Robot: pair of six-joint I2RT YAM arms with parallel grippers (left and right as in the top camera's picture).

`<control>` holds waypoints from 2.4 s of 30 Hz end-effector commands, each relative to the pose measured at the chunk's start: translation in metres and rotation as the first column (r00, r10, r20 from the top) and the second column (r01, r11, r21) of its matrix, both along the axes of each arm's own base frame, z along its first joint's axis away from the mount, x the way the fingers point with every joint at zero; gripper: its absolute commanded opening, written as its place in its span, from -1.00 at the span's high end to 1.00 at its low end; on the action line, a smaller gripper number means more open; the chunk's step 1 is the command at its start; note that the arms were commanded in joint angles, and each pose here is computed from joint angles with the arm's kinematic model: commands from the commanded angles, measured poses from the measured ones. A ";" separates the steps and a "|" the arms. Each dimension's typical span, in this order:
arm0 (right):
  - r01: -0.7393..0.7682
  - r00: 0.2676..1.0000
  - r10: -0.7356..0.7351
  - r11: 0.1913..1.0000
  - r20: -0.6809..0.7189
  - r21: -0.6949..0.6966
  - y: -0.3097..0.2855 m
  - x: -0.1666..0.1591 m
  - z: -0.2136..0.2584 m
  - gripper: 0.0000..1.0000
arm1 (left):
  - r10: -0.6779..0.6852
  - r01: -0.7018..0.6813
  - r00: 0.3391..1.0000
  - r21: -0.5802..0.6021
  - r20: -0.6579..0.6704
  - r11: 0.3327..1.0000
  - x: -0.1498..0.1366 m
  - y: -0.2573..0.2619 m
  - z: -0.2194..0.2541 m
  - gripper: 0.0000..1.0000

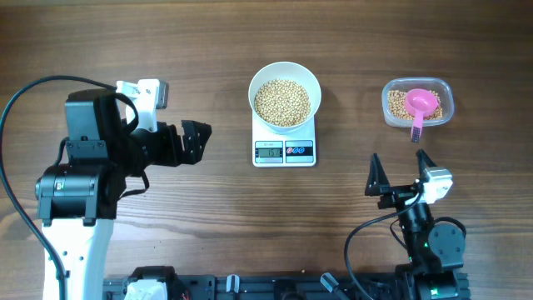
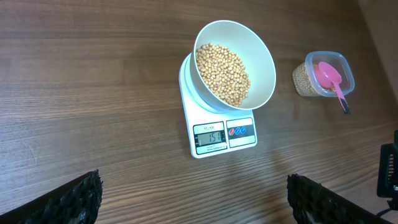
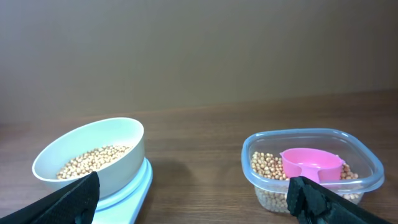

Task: Scoop item into bowl and weigh 150g on scale

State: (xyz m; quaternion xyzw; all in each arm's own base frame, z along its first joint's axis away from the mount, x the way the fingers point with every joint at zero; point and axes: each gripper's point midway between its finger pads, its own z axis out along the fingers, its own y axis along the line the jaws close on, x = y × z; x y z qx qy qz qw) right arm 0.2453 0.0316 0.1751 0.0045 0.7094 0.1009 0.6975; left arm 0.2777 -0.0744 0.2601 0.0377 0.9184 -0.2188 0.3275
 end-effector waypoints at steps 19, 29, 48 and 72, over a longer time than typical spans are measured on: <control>-0.026 0.999 0.029 0.995 0.023 -0.092 0.005 -0.001 0.001 -0.99 | -0.019 0.019 1.000 0.000 0.021 1.000 0.001 -0.001 0.006 -1.00; -0.026 0.999 0.029 0.995 0.023 -0.093 0.005 -0.001 0.001 -0.99 | -0.019 0.019 1.000 0.000 0.021 1.000 0.001 -0.001 0.006 -1.00; -0.027 0.999 0.029 0.995 0.023 -0.092 0.005 -0.001 0.001 -0.99 | -0.017 0.017 1.000 -0.003 0.017 1.000 0.001 -0.001 0.005 -1.00; -0.026 0.999 0.029 0.995 0.023 -0.093 0.005 -0.001 0.001 -0.99 | 0.021 -0.090 0.786 0.080 0.618 0.993 -0.077 0.018 0.134 -1.00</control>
